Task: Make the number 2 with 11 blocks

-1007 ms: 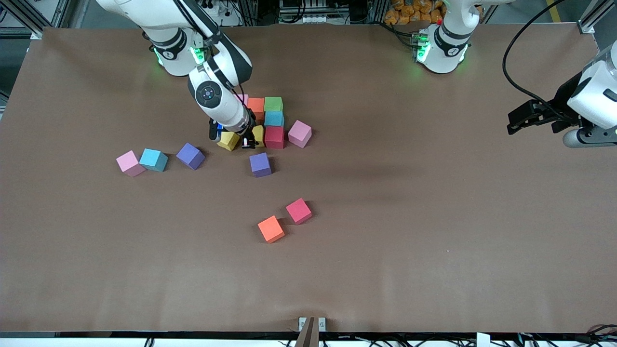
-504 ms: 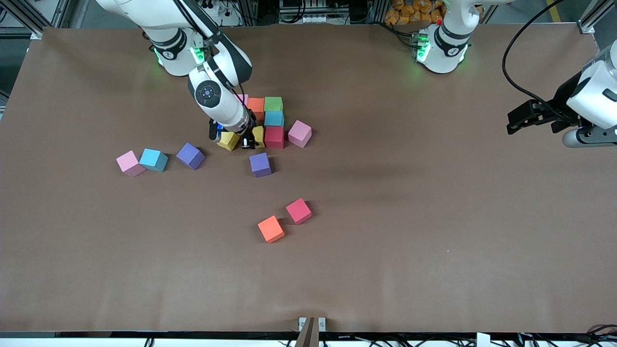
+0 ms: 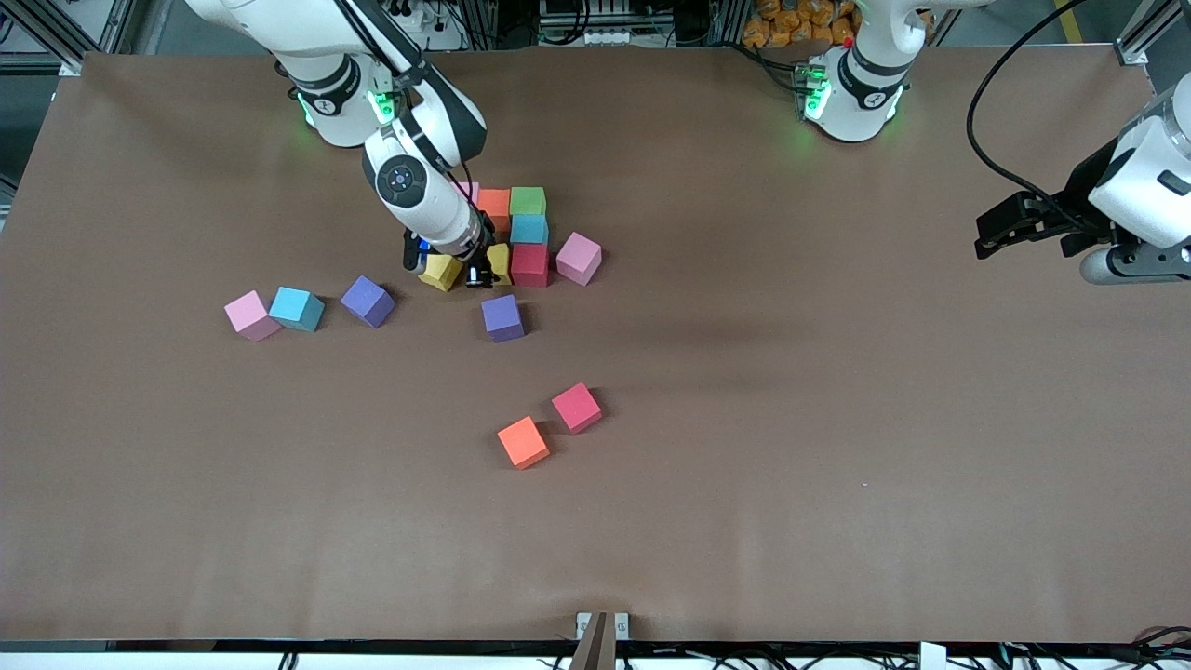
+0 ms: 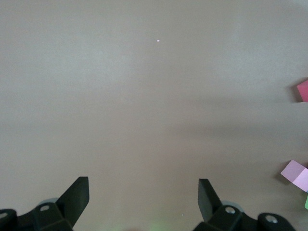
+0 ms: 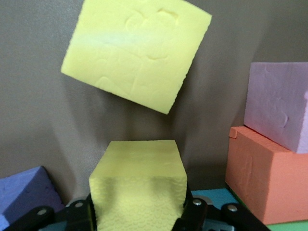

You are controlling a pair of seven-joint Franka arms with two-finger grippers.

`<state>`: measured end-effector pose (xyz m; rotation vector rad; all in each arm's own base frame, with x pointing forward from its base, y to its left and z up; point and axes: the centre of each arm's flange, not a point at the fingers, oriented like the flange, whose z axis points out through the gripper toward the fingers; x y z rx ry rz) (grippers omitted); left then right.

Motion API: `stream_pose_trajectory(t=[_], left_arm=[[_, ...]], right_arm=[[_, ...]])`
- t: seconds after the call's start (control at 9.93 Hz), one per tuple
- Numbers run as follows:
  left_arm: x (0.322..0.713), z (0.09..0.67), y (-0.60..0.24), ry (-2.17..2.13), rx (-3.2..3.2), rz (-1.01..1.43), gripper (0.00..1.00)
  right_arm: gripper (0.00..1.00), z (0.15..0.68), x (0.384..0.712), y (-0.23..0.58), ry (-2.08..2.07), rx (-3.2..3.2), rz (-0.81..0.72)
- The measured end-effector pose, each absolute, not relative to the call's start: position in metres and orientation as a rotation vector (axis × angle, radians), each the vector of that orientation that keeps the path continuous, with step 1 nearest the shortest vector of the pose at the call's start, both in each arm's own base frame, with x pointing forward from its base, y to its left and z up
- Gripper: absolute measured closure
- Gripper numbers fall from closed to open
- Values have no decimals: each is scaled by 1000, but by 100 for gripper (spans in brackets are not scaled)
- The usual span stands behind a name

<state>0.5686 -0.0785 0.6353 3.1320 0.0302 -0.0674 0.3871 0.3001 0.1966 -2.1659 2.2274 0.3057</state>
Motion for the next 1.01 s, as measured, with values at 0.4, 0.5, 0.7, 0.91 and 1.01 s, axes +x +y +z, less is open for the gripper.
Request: stream_pose_trajectory(t=[0.4,0.5,0.7,0.91,1.01], left_arm=[[569,635,-79,30,3132,-67,0],[569,635,-79,30,3132,-67,0],[569,635,-79,30,3132,-67,0],[569,635,-79,30,3132,-67,0],[569,635,-79,30,3132,-67,0]], right_arm=[[0,195,387,299,2232,-2165,307],[0,195,387,299,2233,-2164,307],[0,197,388,298,2235,-2161,305],[0,202,391,297,2237,-2159,302],[0,205,391,296,2239,-2164,301]])
